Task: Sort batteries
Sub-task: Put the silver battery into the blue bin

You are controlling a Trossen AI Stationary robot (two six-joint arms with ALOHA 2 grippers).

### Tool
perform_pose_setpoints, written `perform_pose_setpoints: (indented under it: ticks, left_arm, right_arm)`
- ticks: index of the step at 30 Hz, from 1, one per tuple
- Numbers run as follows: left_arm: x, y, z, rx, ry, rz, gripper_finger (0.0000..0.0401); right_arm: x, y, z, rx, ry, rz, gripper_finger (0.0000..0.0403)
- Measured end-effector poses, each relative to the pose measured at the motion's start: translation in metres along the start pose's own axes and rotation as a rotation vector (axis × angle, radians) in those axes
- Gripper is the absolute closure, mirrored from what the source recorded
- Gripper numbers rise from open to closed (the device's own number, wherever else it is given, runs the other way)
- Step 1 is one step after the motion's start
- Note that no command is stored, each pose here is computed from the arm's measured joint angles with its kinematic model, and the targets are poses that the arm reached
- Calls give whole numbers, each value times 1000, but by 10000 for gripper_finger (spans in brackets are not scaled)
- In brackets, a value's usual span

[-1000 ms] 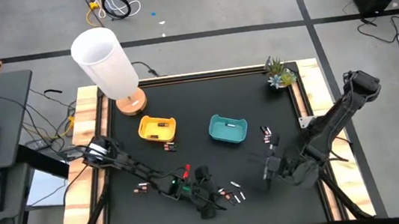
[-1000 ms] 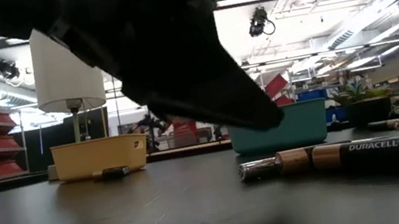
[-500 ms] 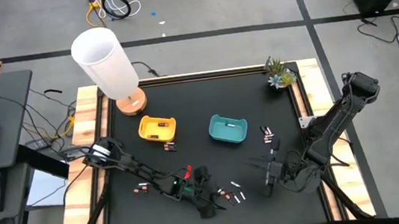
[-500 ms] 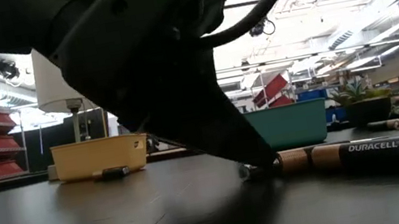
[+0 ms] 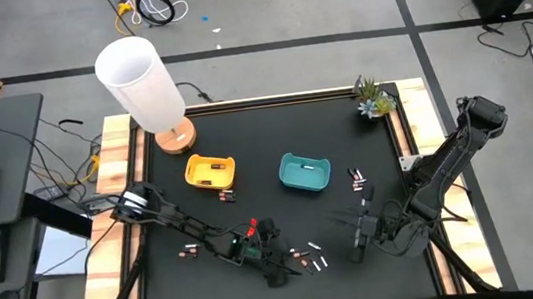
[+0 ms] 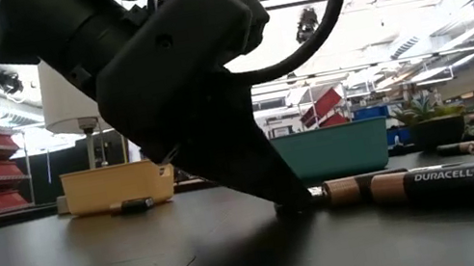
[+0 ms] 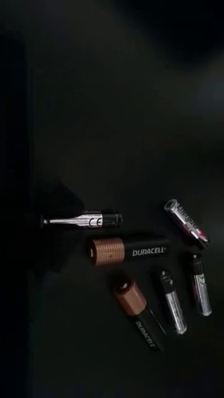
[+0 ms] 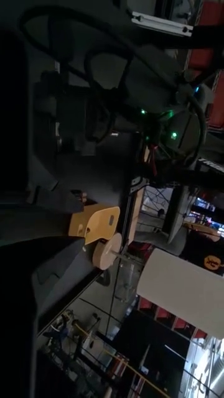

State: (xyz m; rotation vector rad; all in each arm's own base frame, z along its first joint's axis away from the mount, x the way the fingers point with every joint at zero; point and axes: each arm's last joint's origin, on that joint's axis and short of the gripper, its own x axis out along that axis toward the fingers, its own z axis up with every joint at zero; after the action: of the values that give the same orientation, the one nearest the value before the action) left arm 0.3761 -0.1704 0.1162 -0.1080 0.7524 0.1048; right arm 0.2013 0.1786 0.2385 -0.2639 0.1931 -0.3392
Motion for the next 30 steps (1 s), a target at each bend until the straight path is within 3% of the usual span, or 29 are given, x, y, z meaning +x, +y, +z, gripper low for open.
perform_pose_setpoints:
  ticks: [1,11,18,24,30]
  left_arm:
    - [-1,1,0,13,-3,14,369]
    - [-4,18,9,77,9,92,370]
    - [-24,36,40,123,-63,112,370]
    - [-28,77,67,133,-116,205,370]
    - [-16,131,87,93,-171,263,344]
  right_arm:
    - [0,0,0,0,0,2,346]
    - [0,0,0,3,1,4,346]
    - [0,0,-1,25,6,5,346]
    - [0,0,0,40,1,6,346]
    - [0,0,-1,57,0,6,346]
